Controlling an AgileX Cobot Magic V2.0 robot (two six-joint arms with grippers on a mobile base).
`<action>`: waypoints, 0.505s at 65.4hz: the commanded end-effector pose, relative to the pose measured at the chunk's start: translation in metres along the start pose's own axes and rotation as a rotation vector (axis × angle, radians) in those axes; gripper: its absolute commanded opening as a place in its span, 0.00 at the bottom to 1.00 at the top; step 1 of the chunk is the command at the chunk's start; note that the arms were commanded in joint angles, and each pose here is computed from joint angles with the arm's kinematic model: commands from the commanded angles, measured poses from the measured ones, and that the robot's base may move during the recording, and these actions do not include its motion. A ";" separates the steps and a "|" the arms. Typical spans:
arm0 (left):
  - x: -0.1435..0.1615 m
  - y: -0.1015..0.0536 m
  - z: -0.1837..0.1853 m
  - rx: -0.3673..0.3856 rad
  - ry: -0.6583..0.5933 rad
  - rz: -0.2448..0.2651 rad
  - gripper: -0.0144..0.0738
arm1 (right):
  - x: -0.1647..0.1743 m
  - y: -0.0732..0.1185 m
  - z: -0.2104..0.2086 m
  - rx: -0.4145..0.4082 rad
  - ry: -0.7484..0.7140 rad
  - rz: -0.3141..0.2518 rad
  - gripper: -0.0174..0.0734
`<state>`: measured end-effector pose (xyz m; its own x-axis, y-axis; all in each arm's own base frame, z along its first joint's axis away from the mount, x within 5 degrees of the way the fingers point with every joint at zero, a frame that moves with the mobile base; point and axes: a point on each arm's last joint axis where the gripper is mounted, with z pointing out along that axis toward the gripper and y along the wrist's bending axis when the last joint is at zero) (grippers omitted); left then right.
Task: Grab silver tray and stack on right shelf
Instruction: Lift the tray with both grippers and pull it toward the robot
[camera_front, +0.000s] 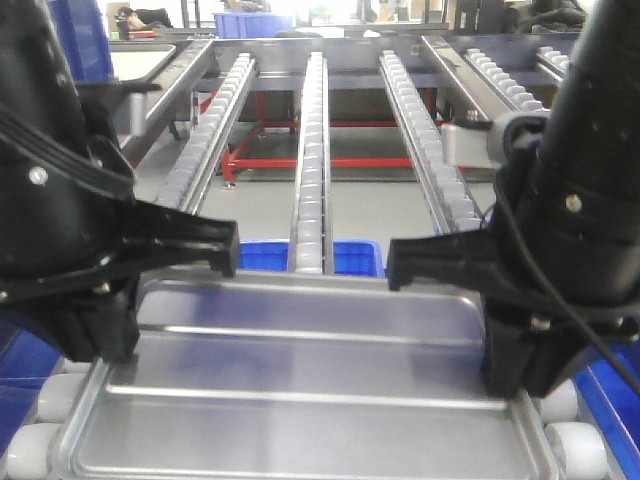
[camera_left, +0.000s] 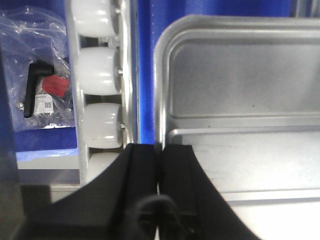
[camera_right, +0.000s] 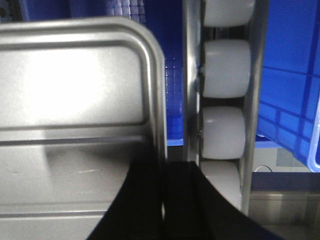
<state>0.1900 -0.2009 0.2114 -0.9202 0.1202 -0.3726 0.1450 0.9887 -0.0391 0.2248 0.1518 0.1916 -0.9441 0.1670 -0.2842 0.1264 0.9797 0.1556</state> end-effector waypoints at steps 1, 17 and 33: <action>-0.007 -0.001 -0.020 0.042 -0.055 0.001 0.05 | -0.014 0.008 -0.028 -0.081 -0.102 -0.005 0.27; -0.007 0.005 -0.045 0.104 -0.097 -0.039 0.05 | -0.006 0.005 -0.062 -0.136 -0.132 0.037 0.27; 0.005 0.010 -0.065 0.106 -0.077 -0.050 0.05 | 0.010 0.010 -0.075 -0.108 -0.152 0.041 0.27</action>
<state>0.1721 -0.1835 0.2501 -0.9116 0.0683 -0.4053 0.1205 0.9872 -0.1048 0.1962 0.1506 0.2391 -0.9189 0.2118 -0.3328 0.1420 0.9647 0.2218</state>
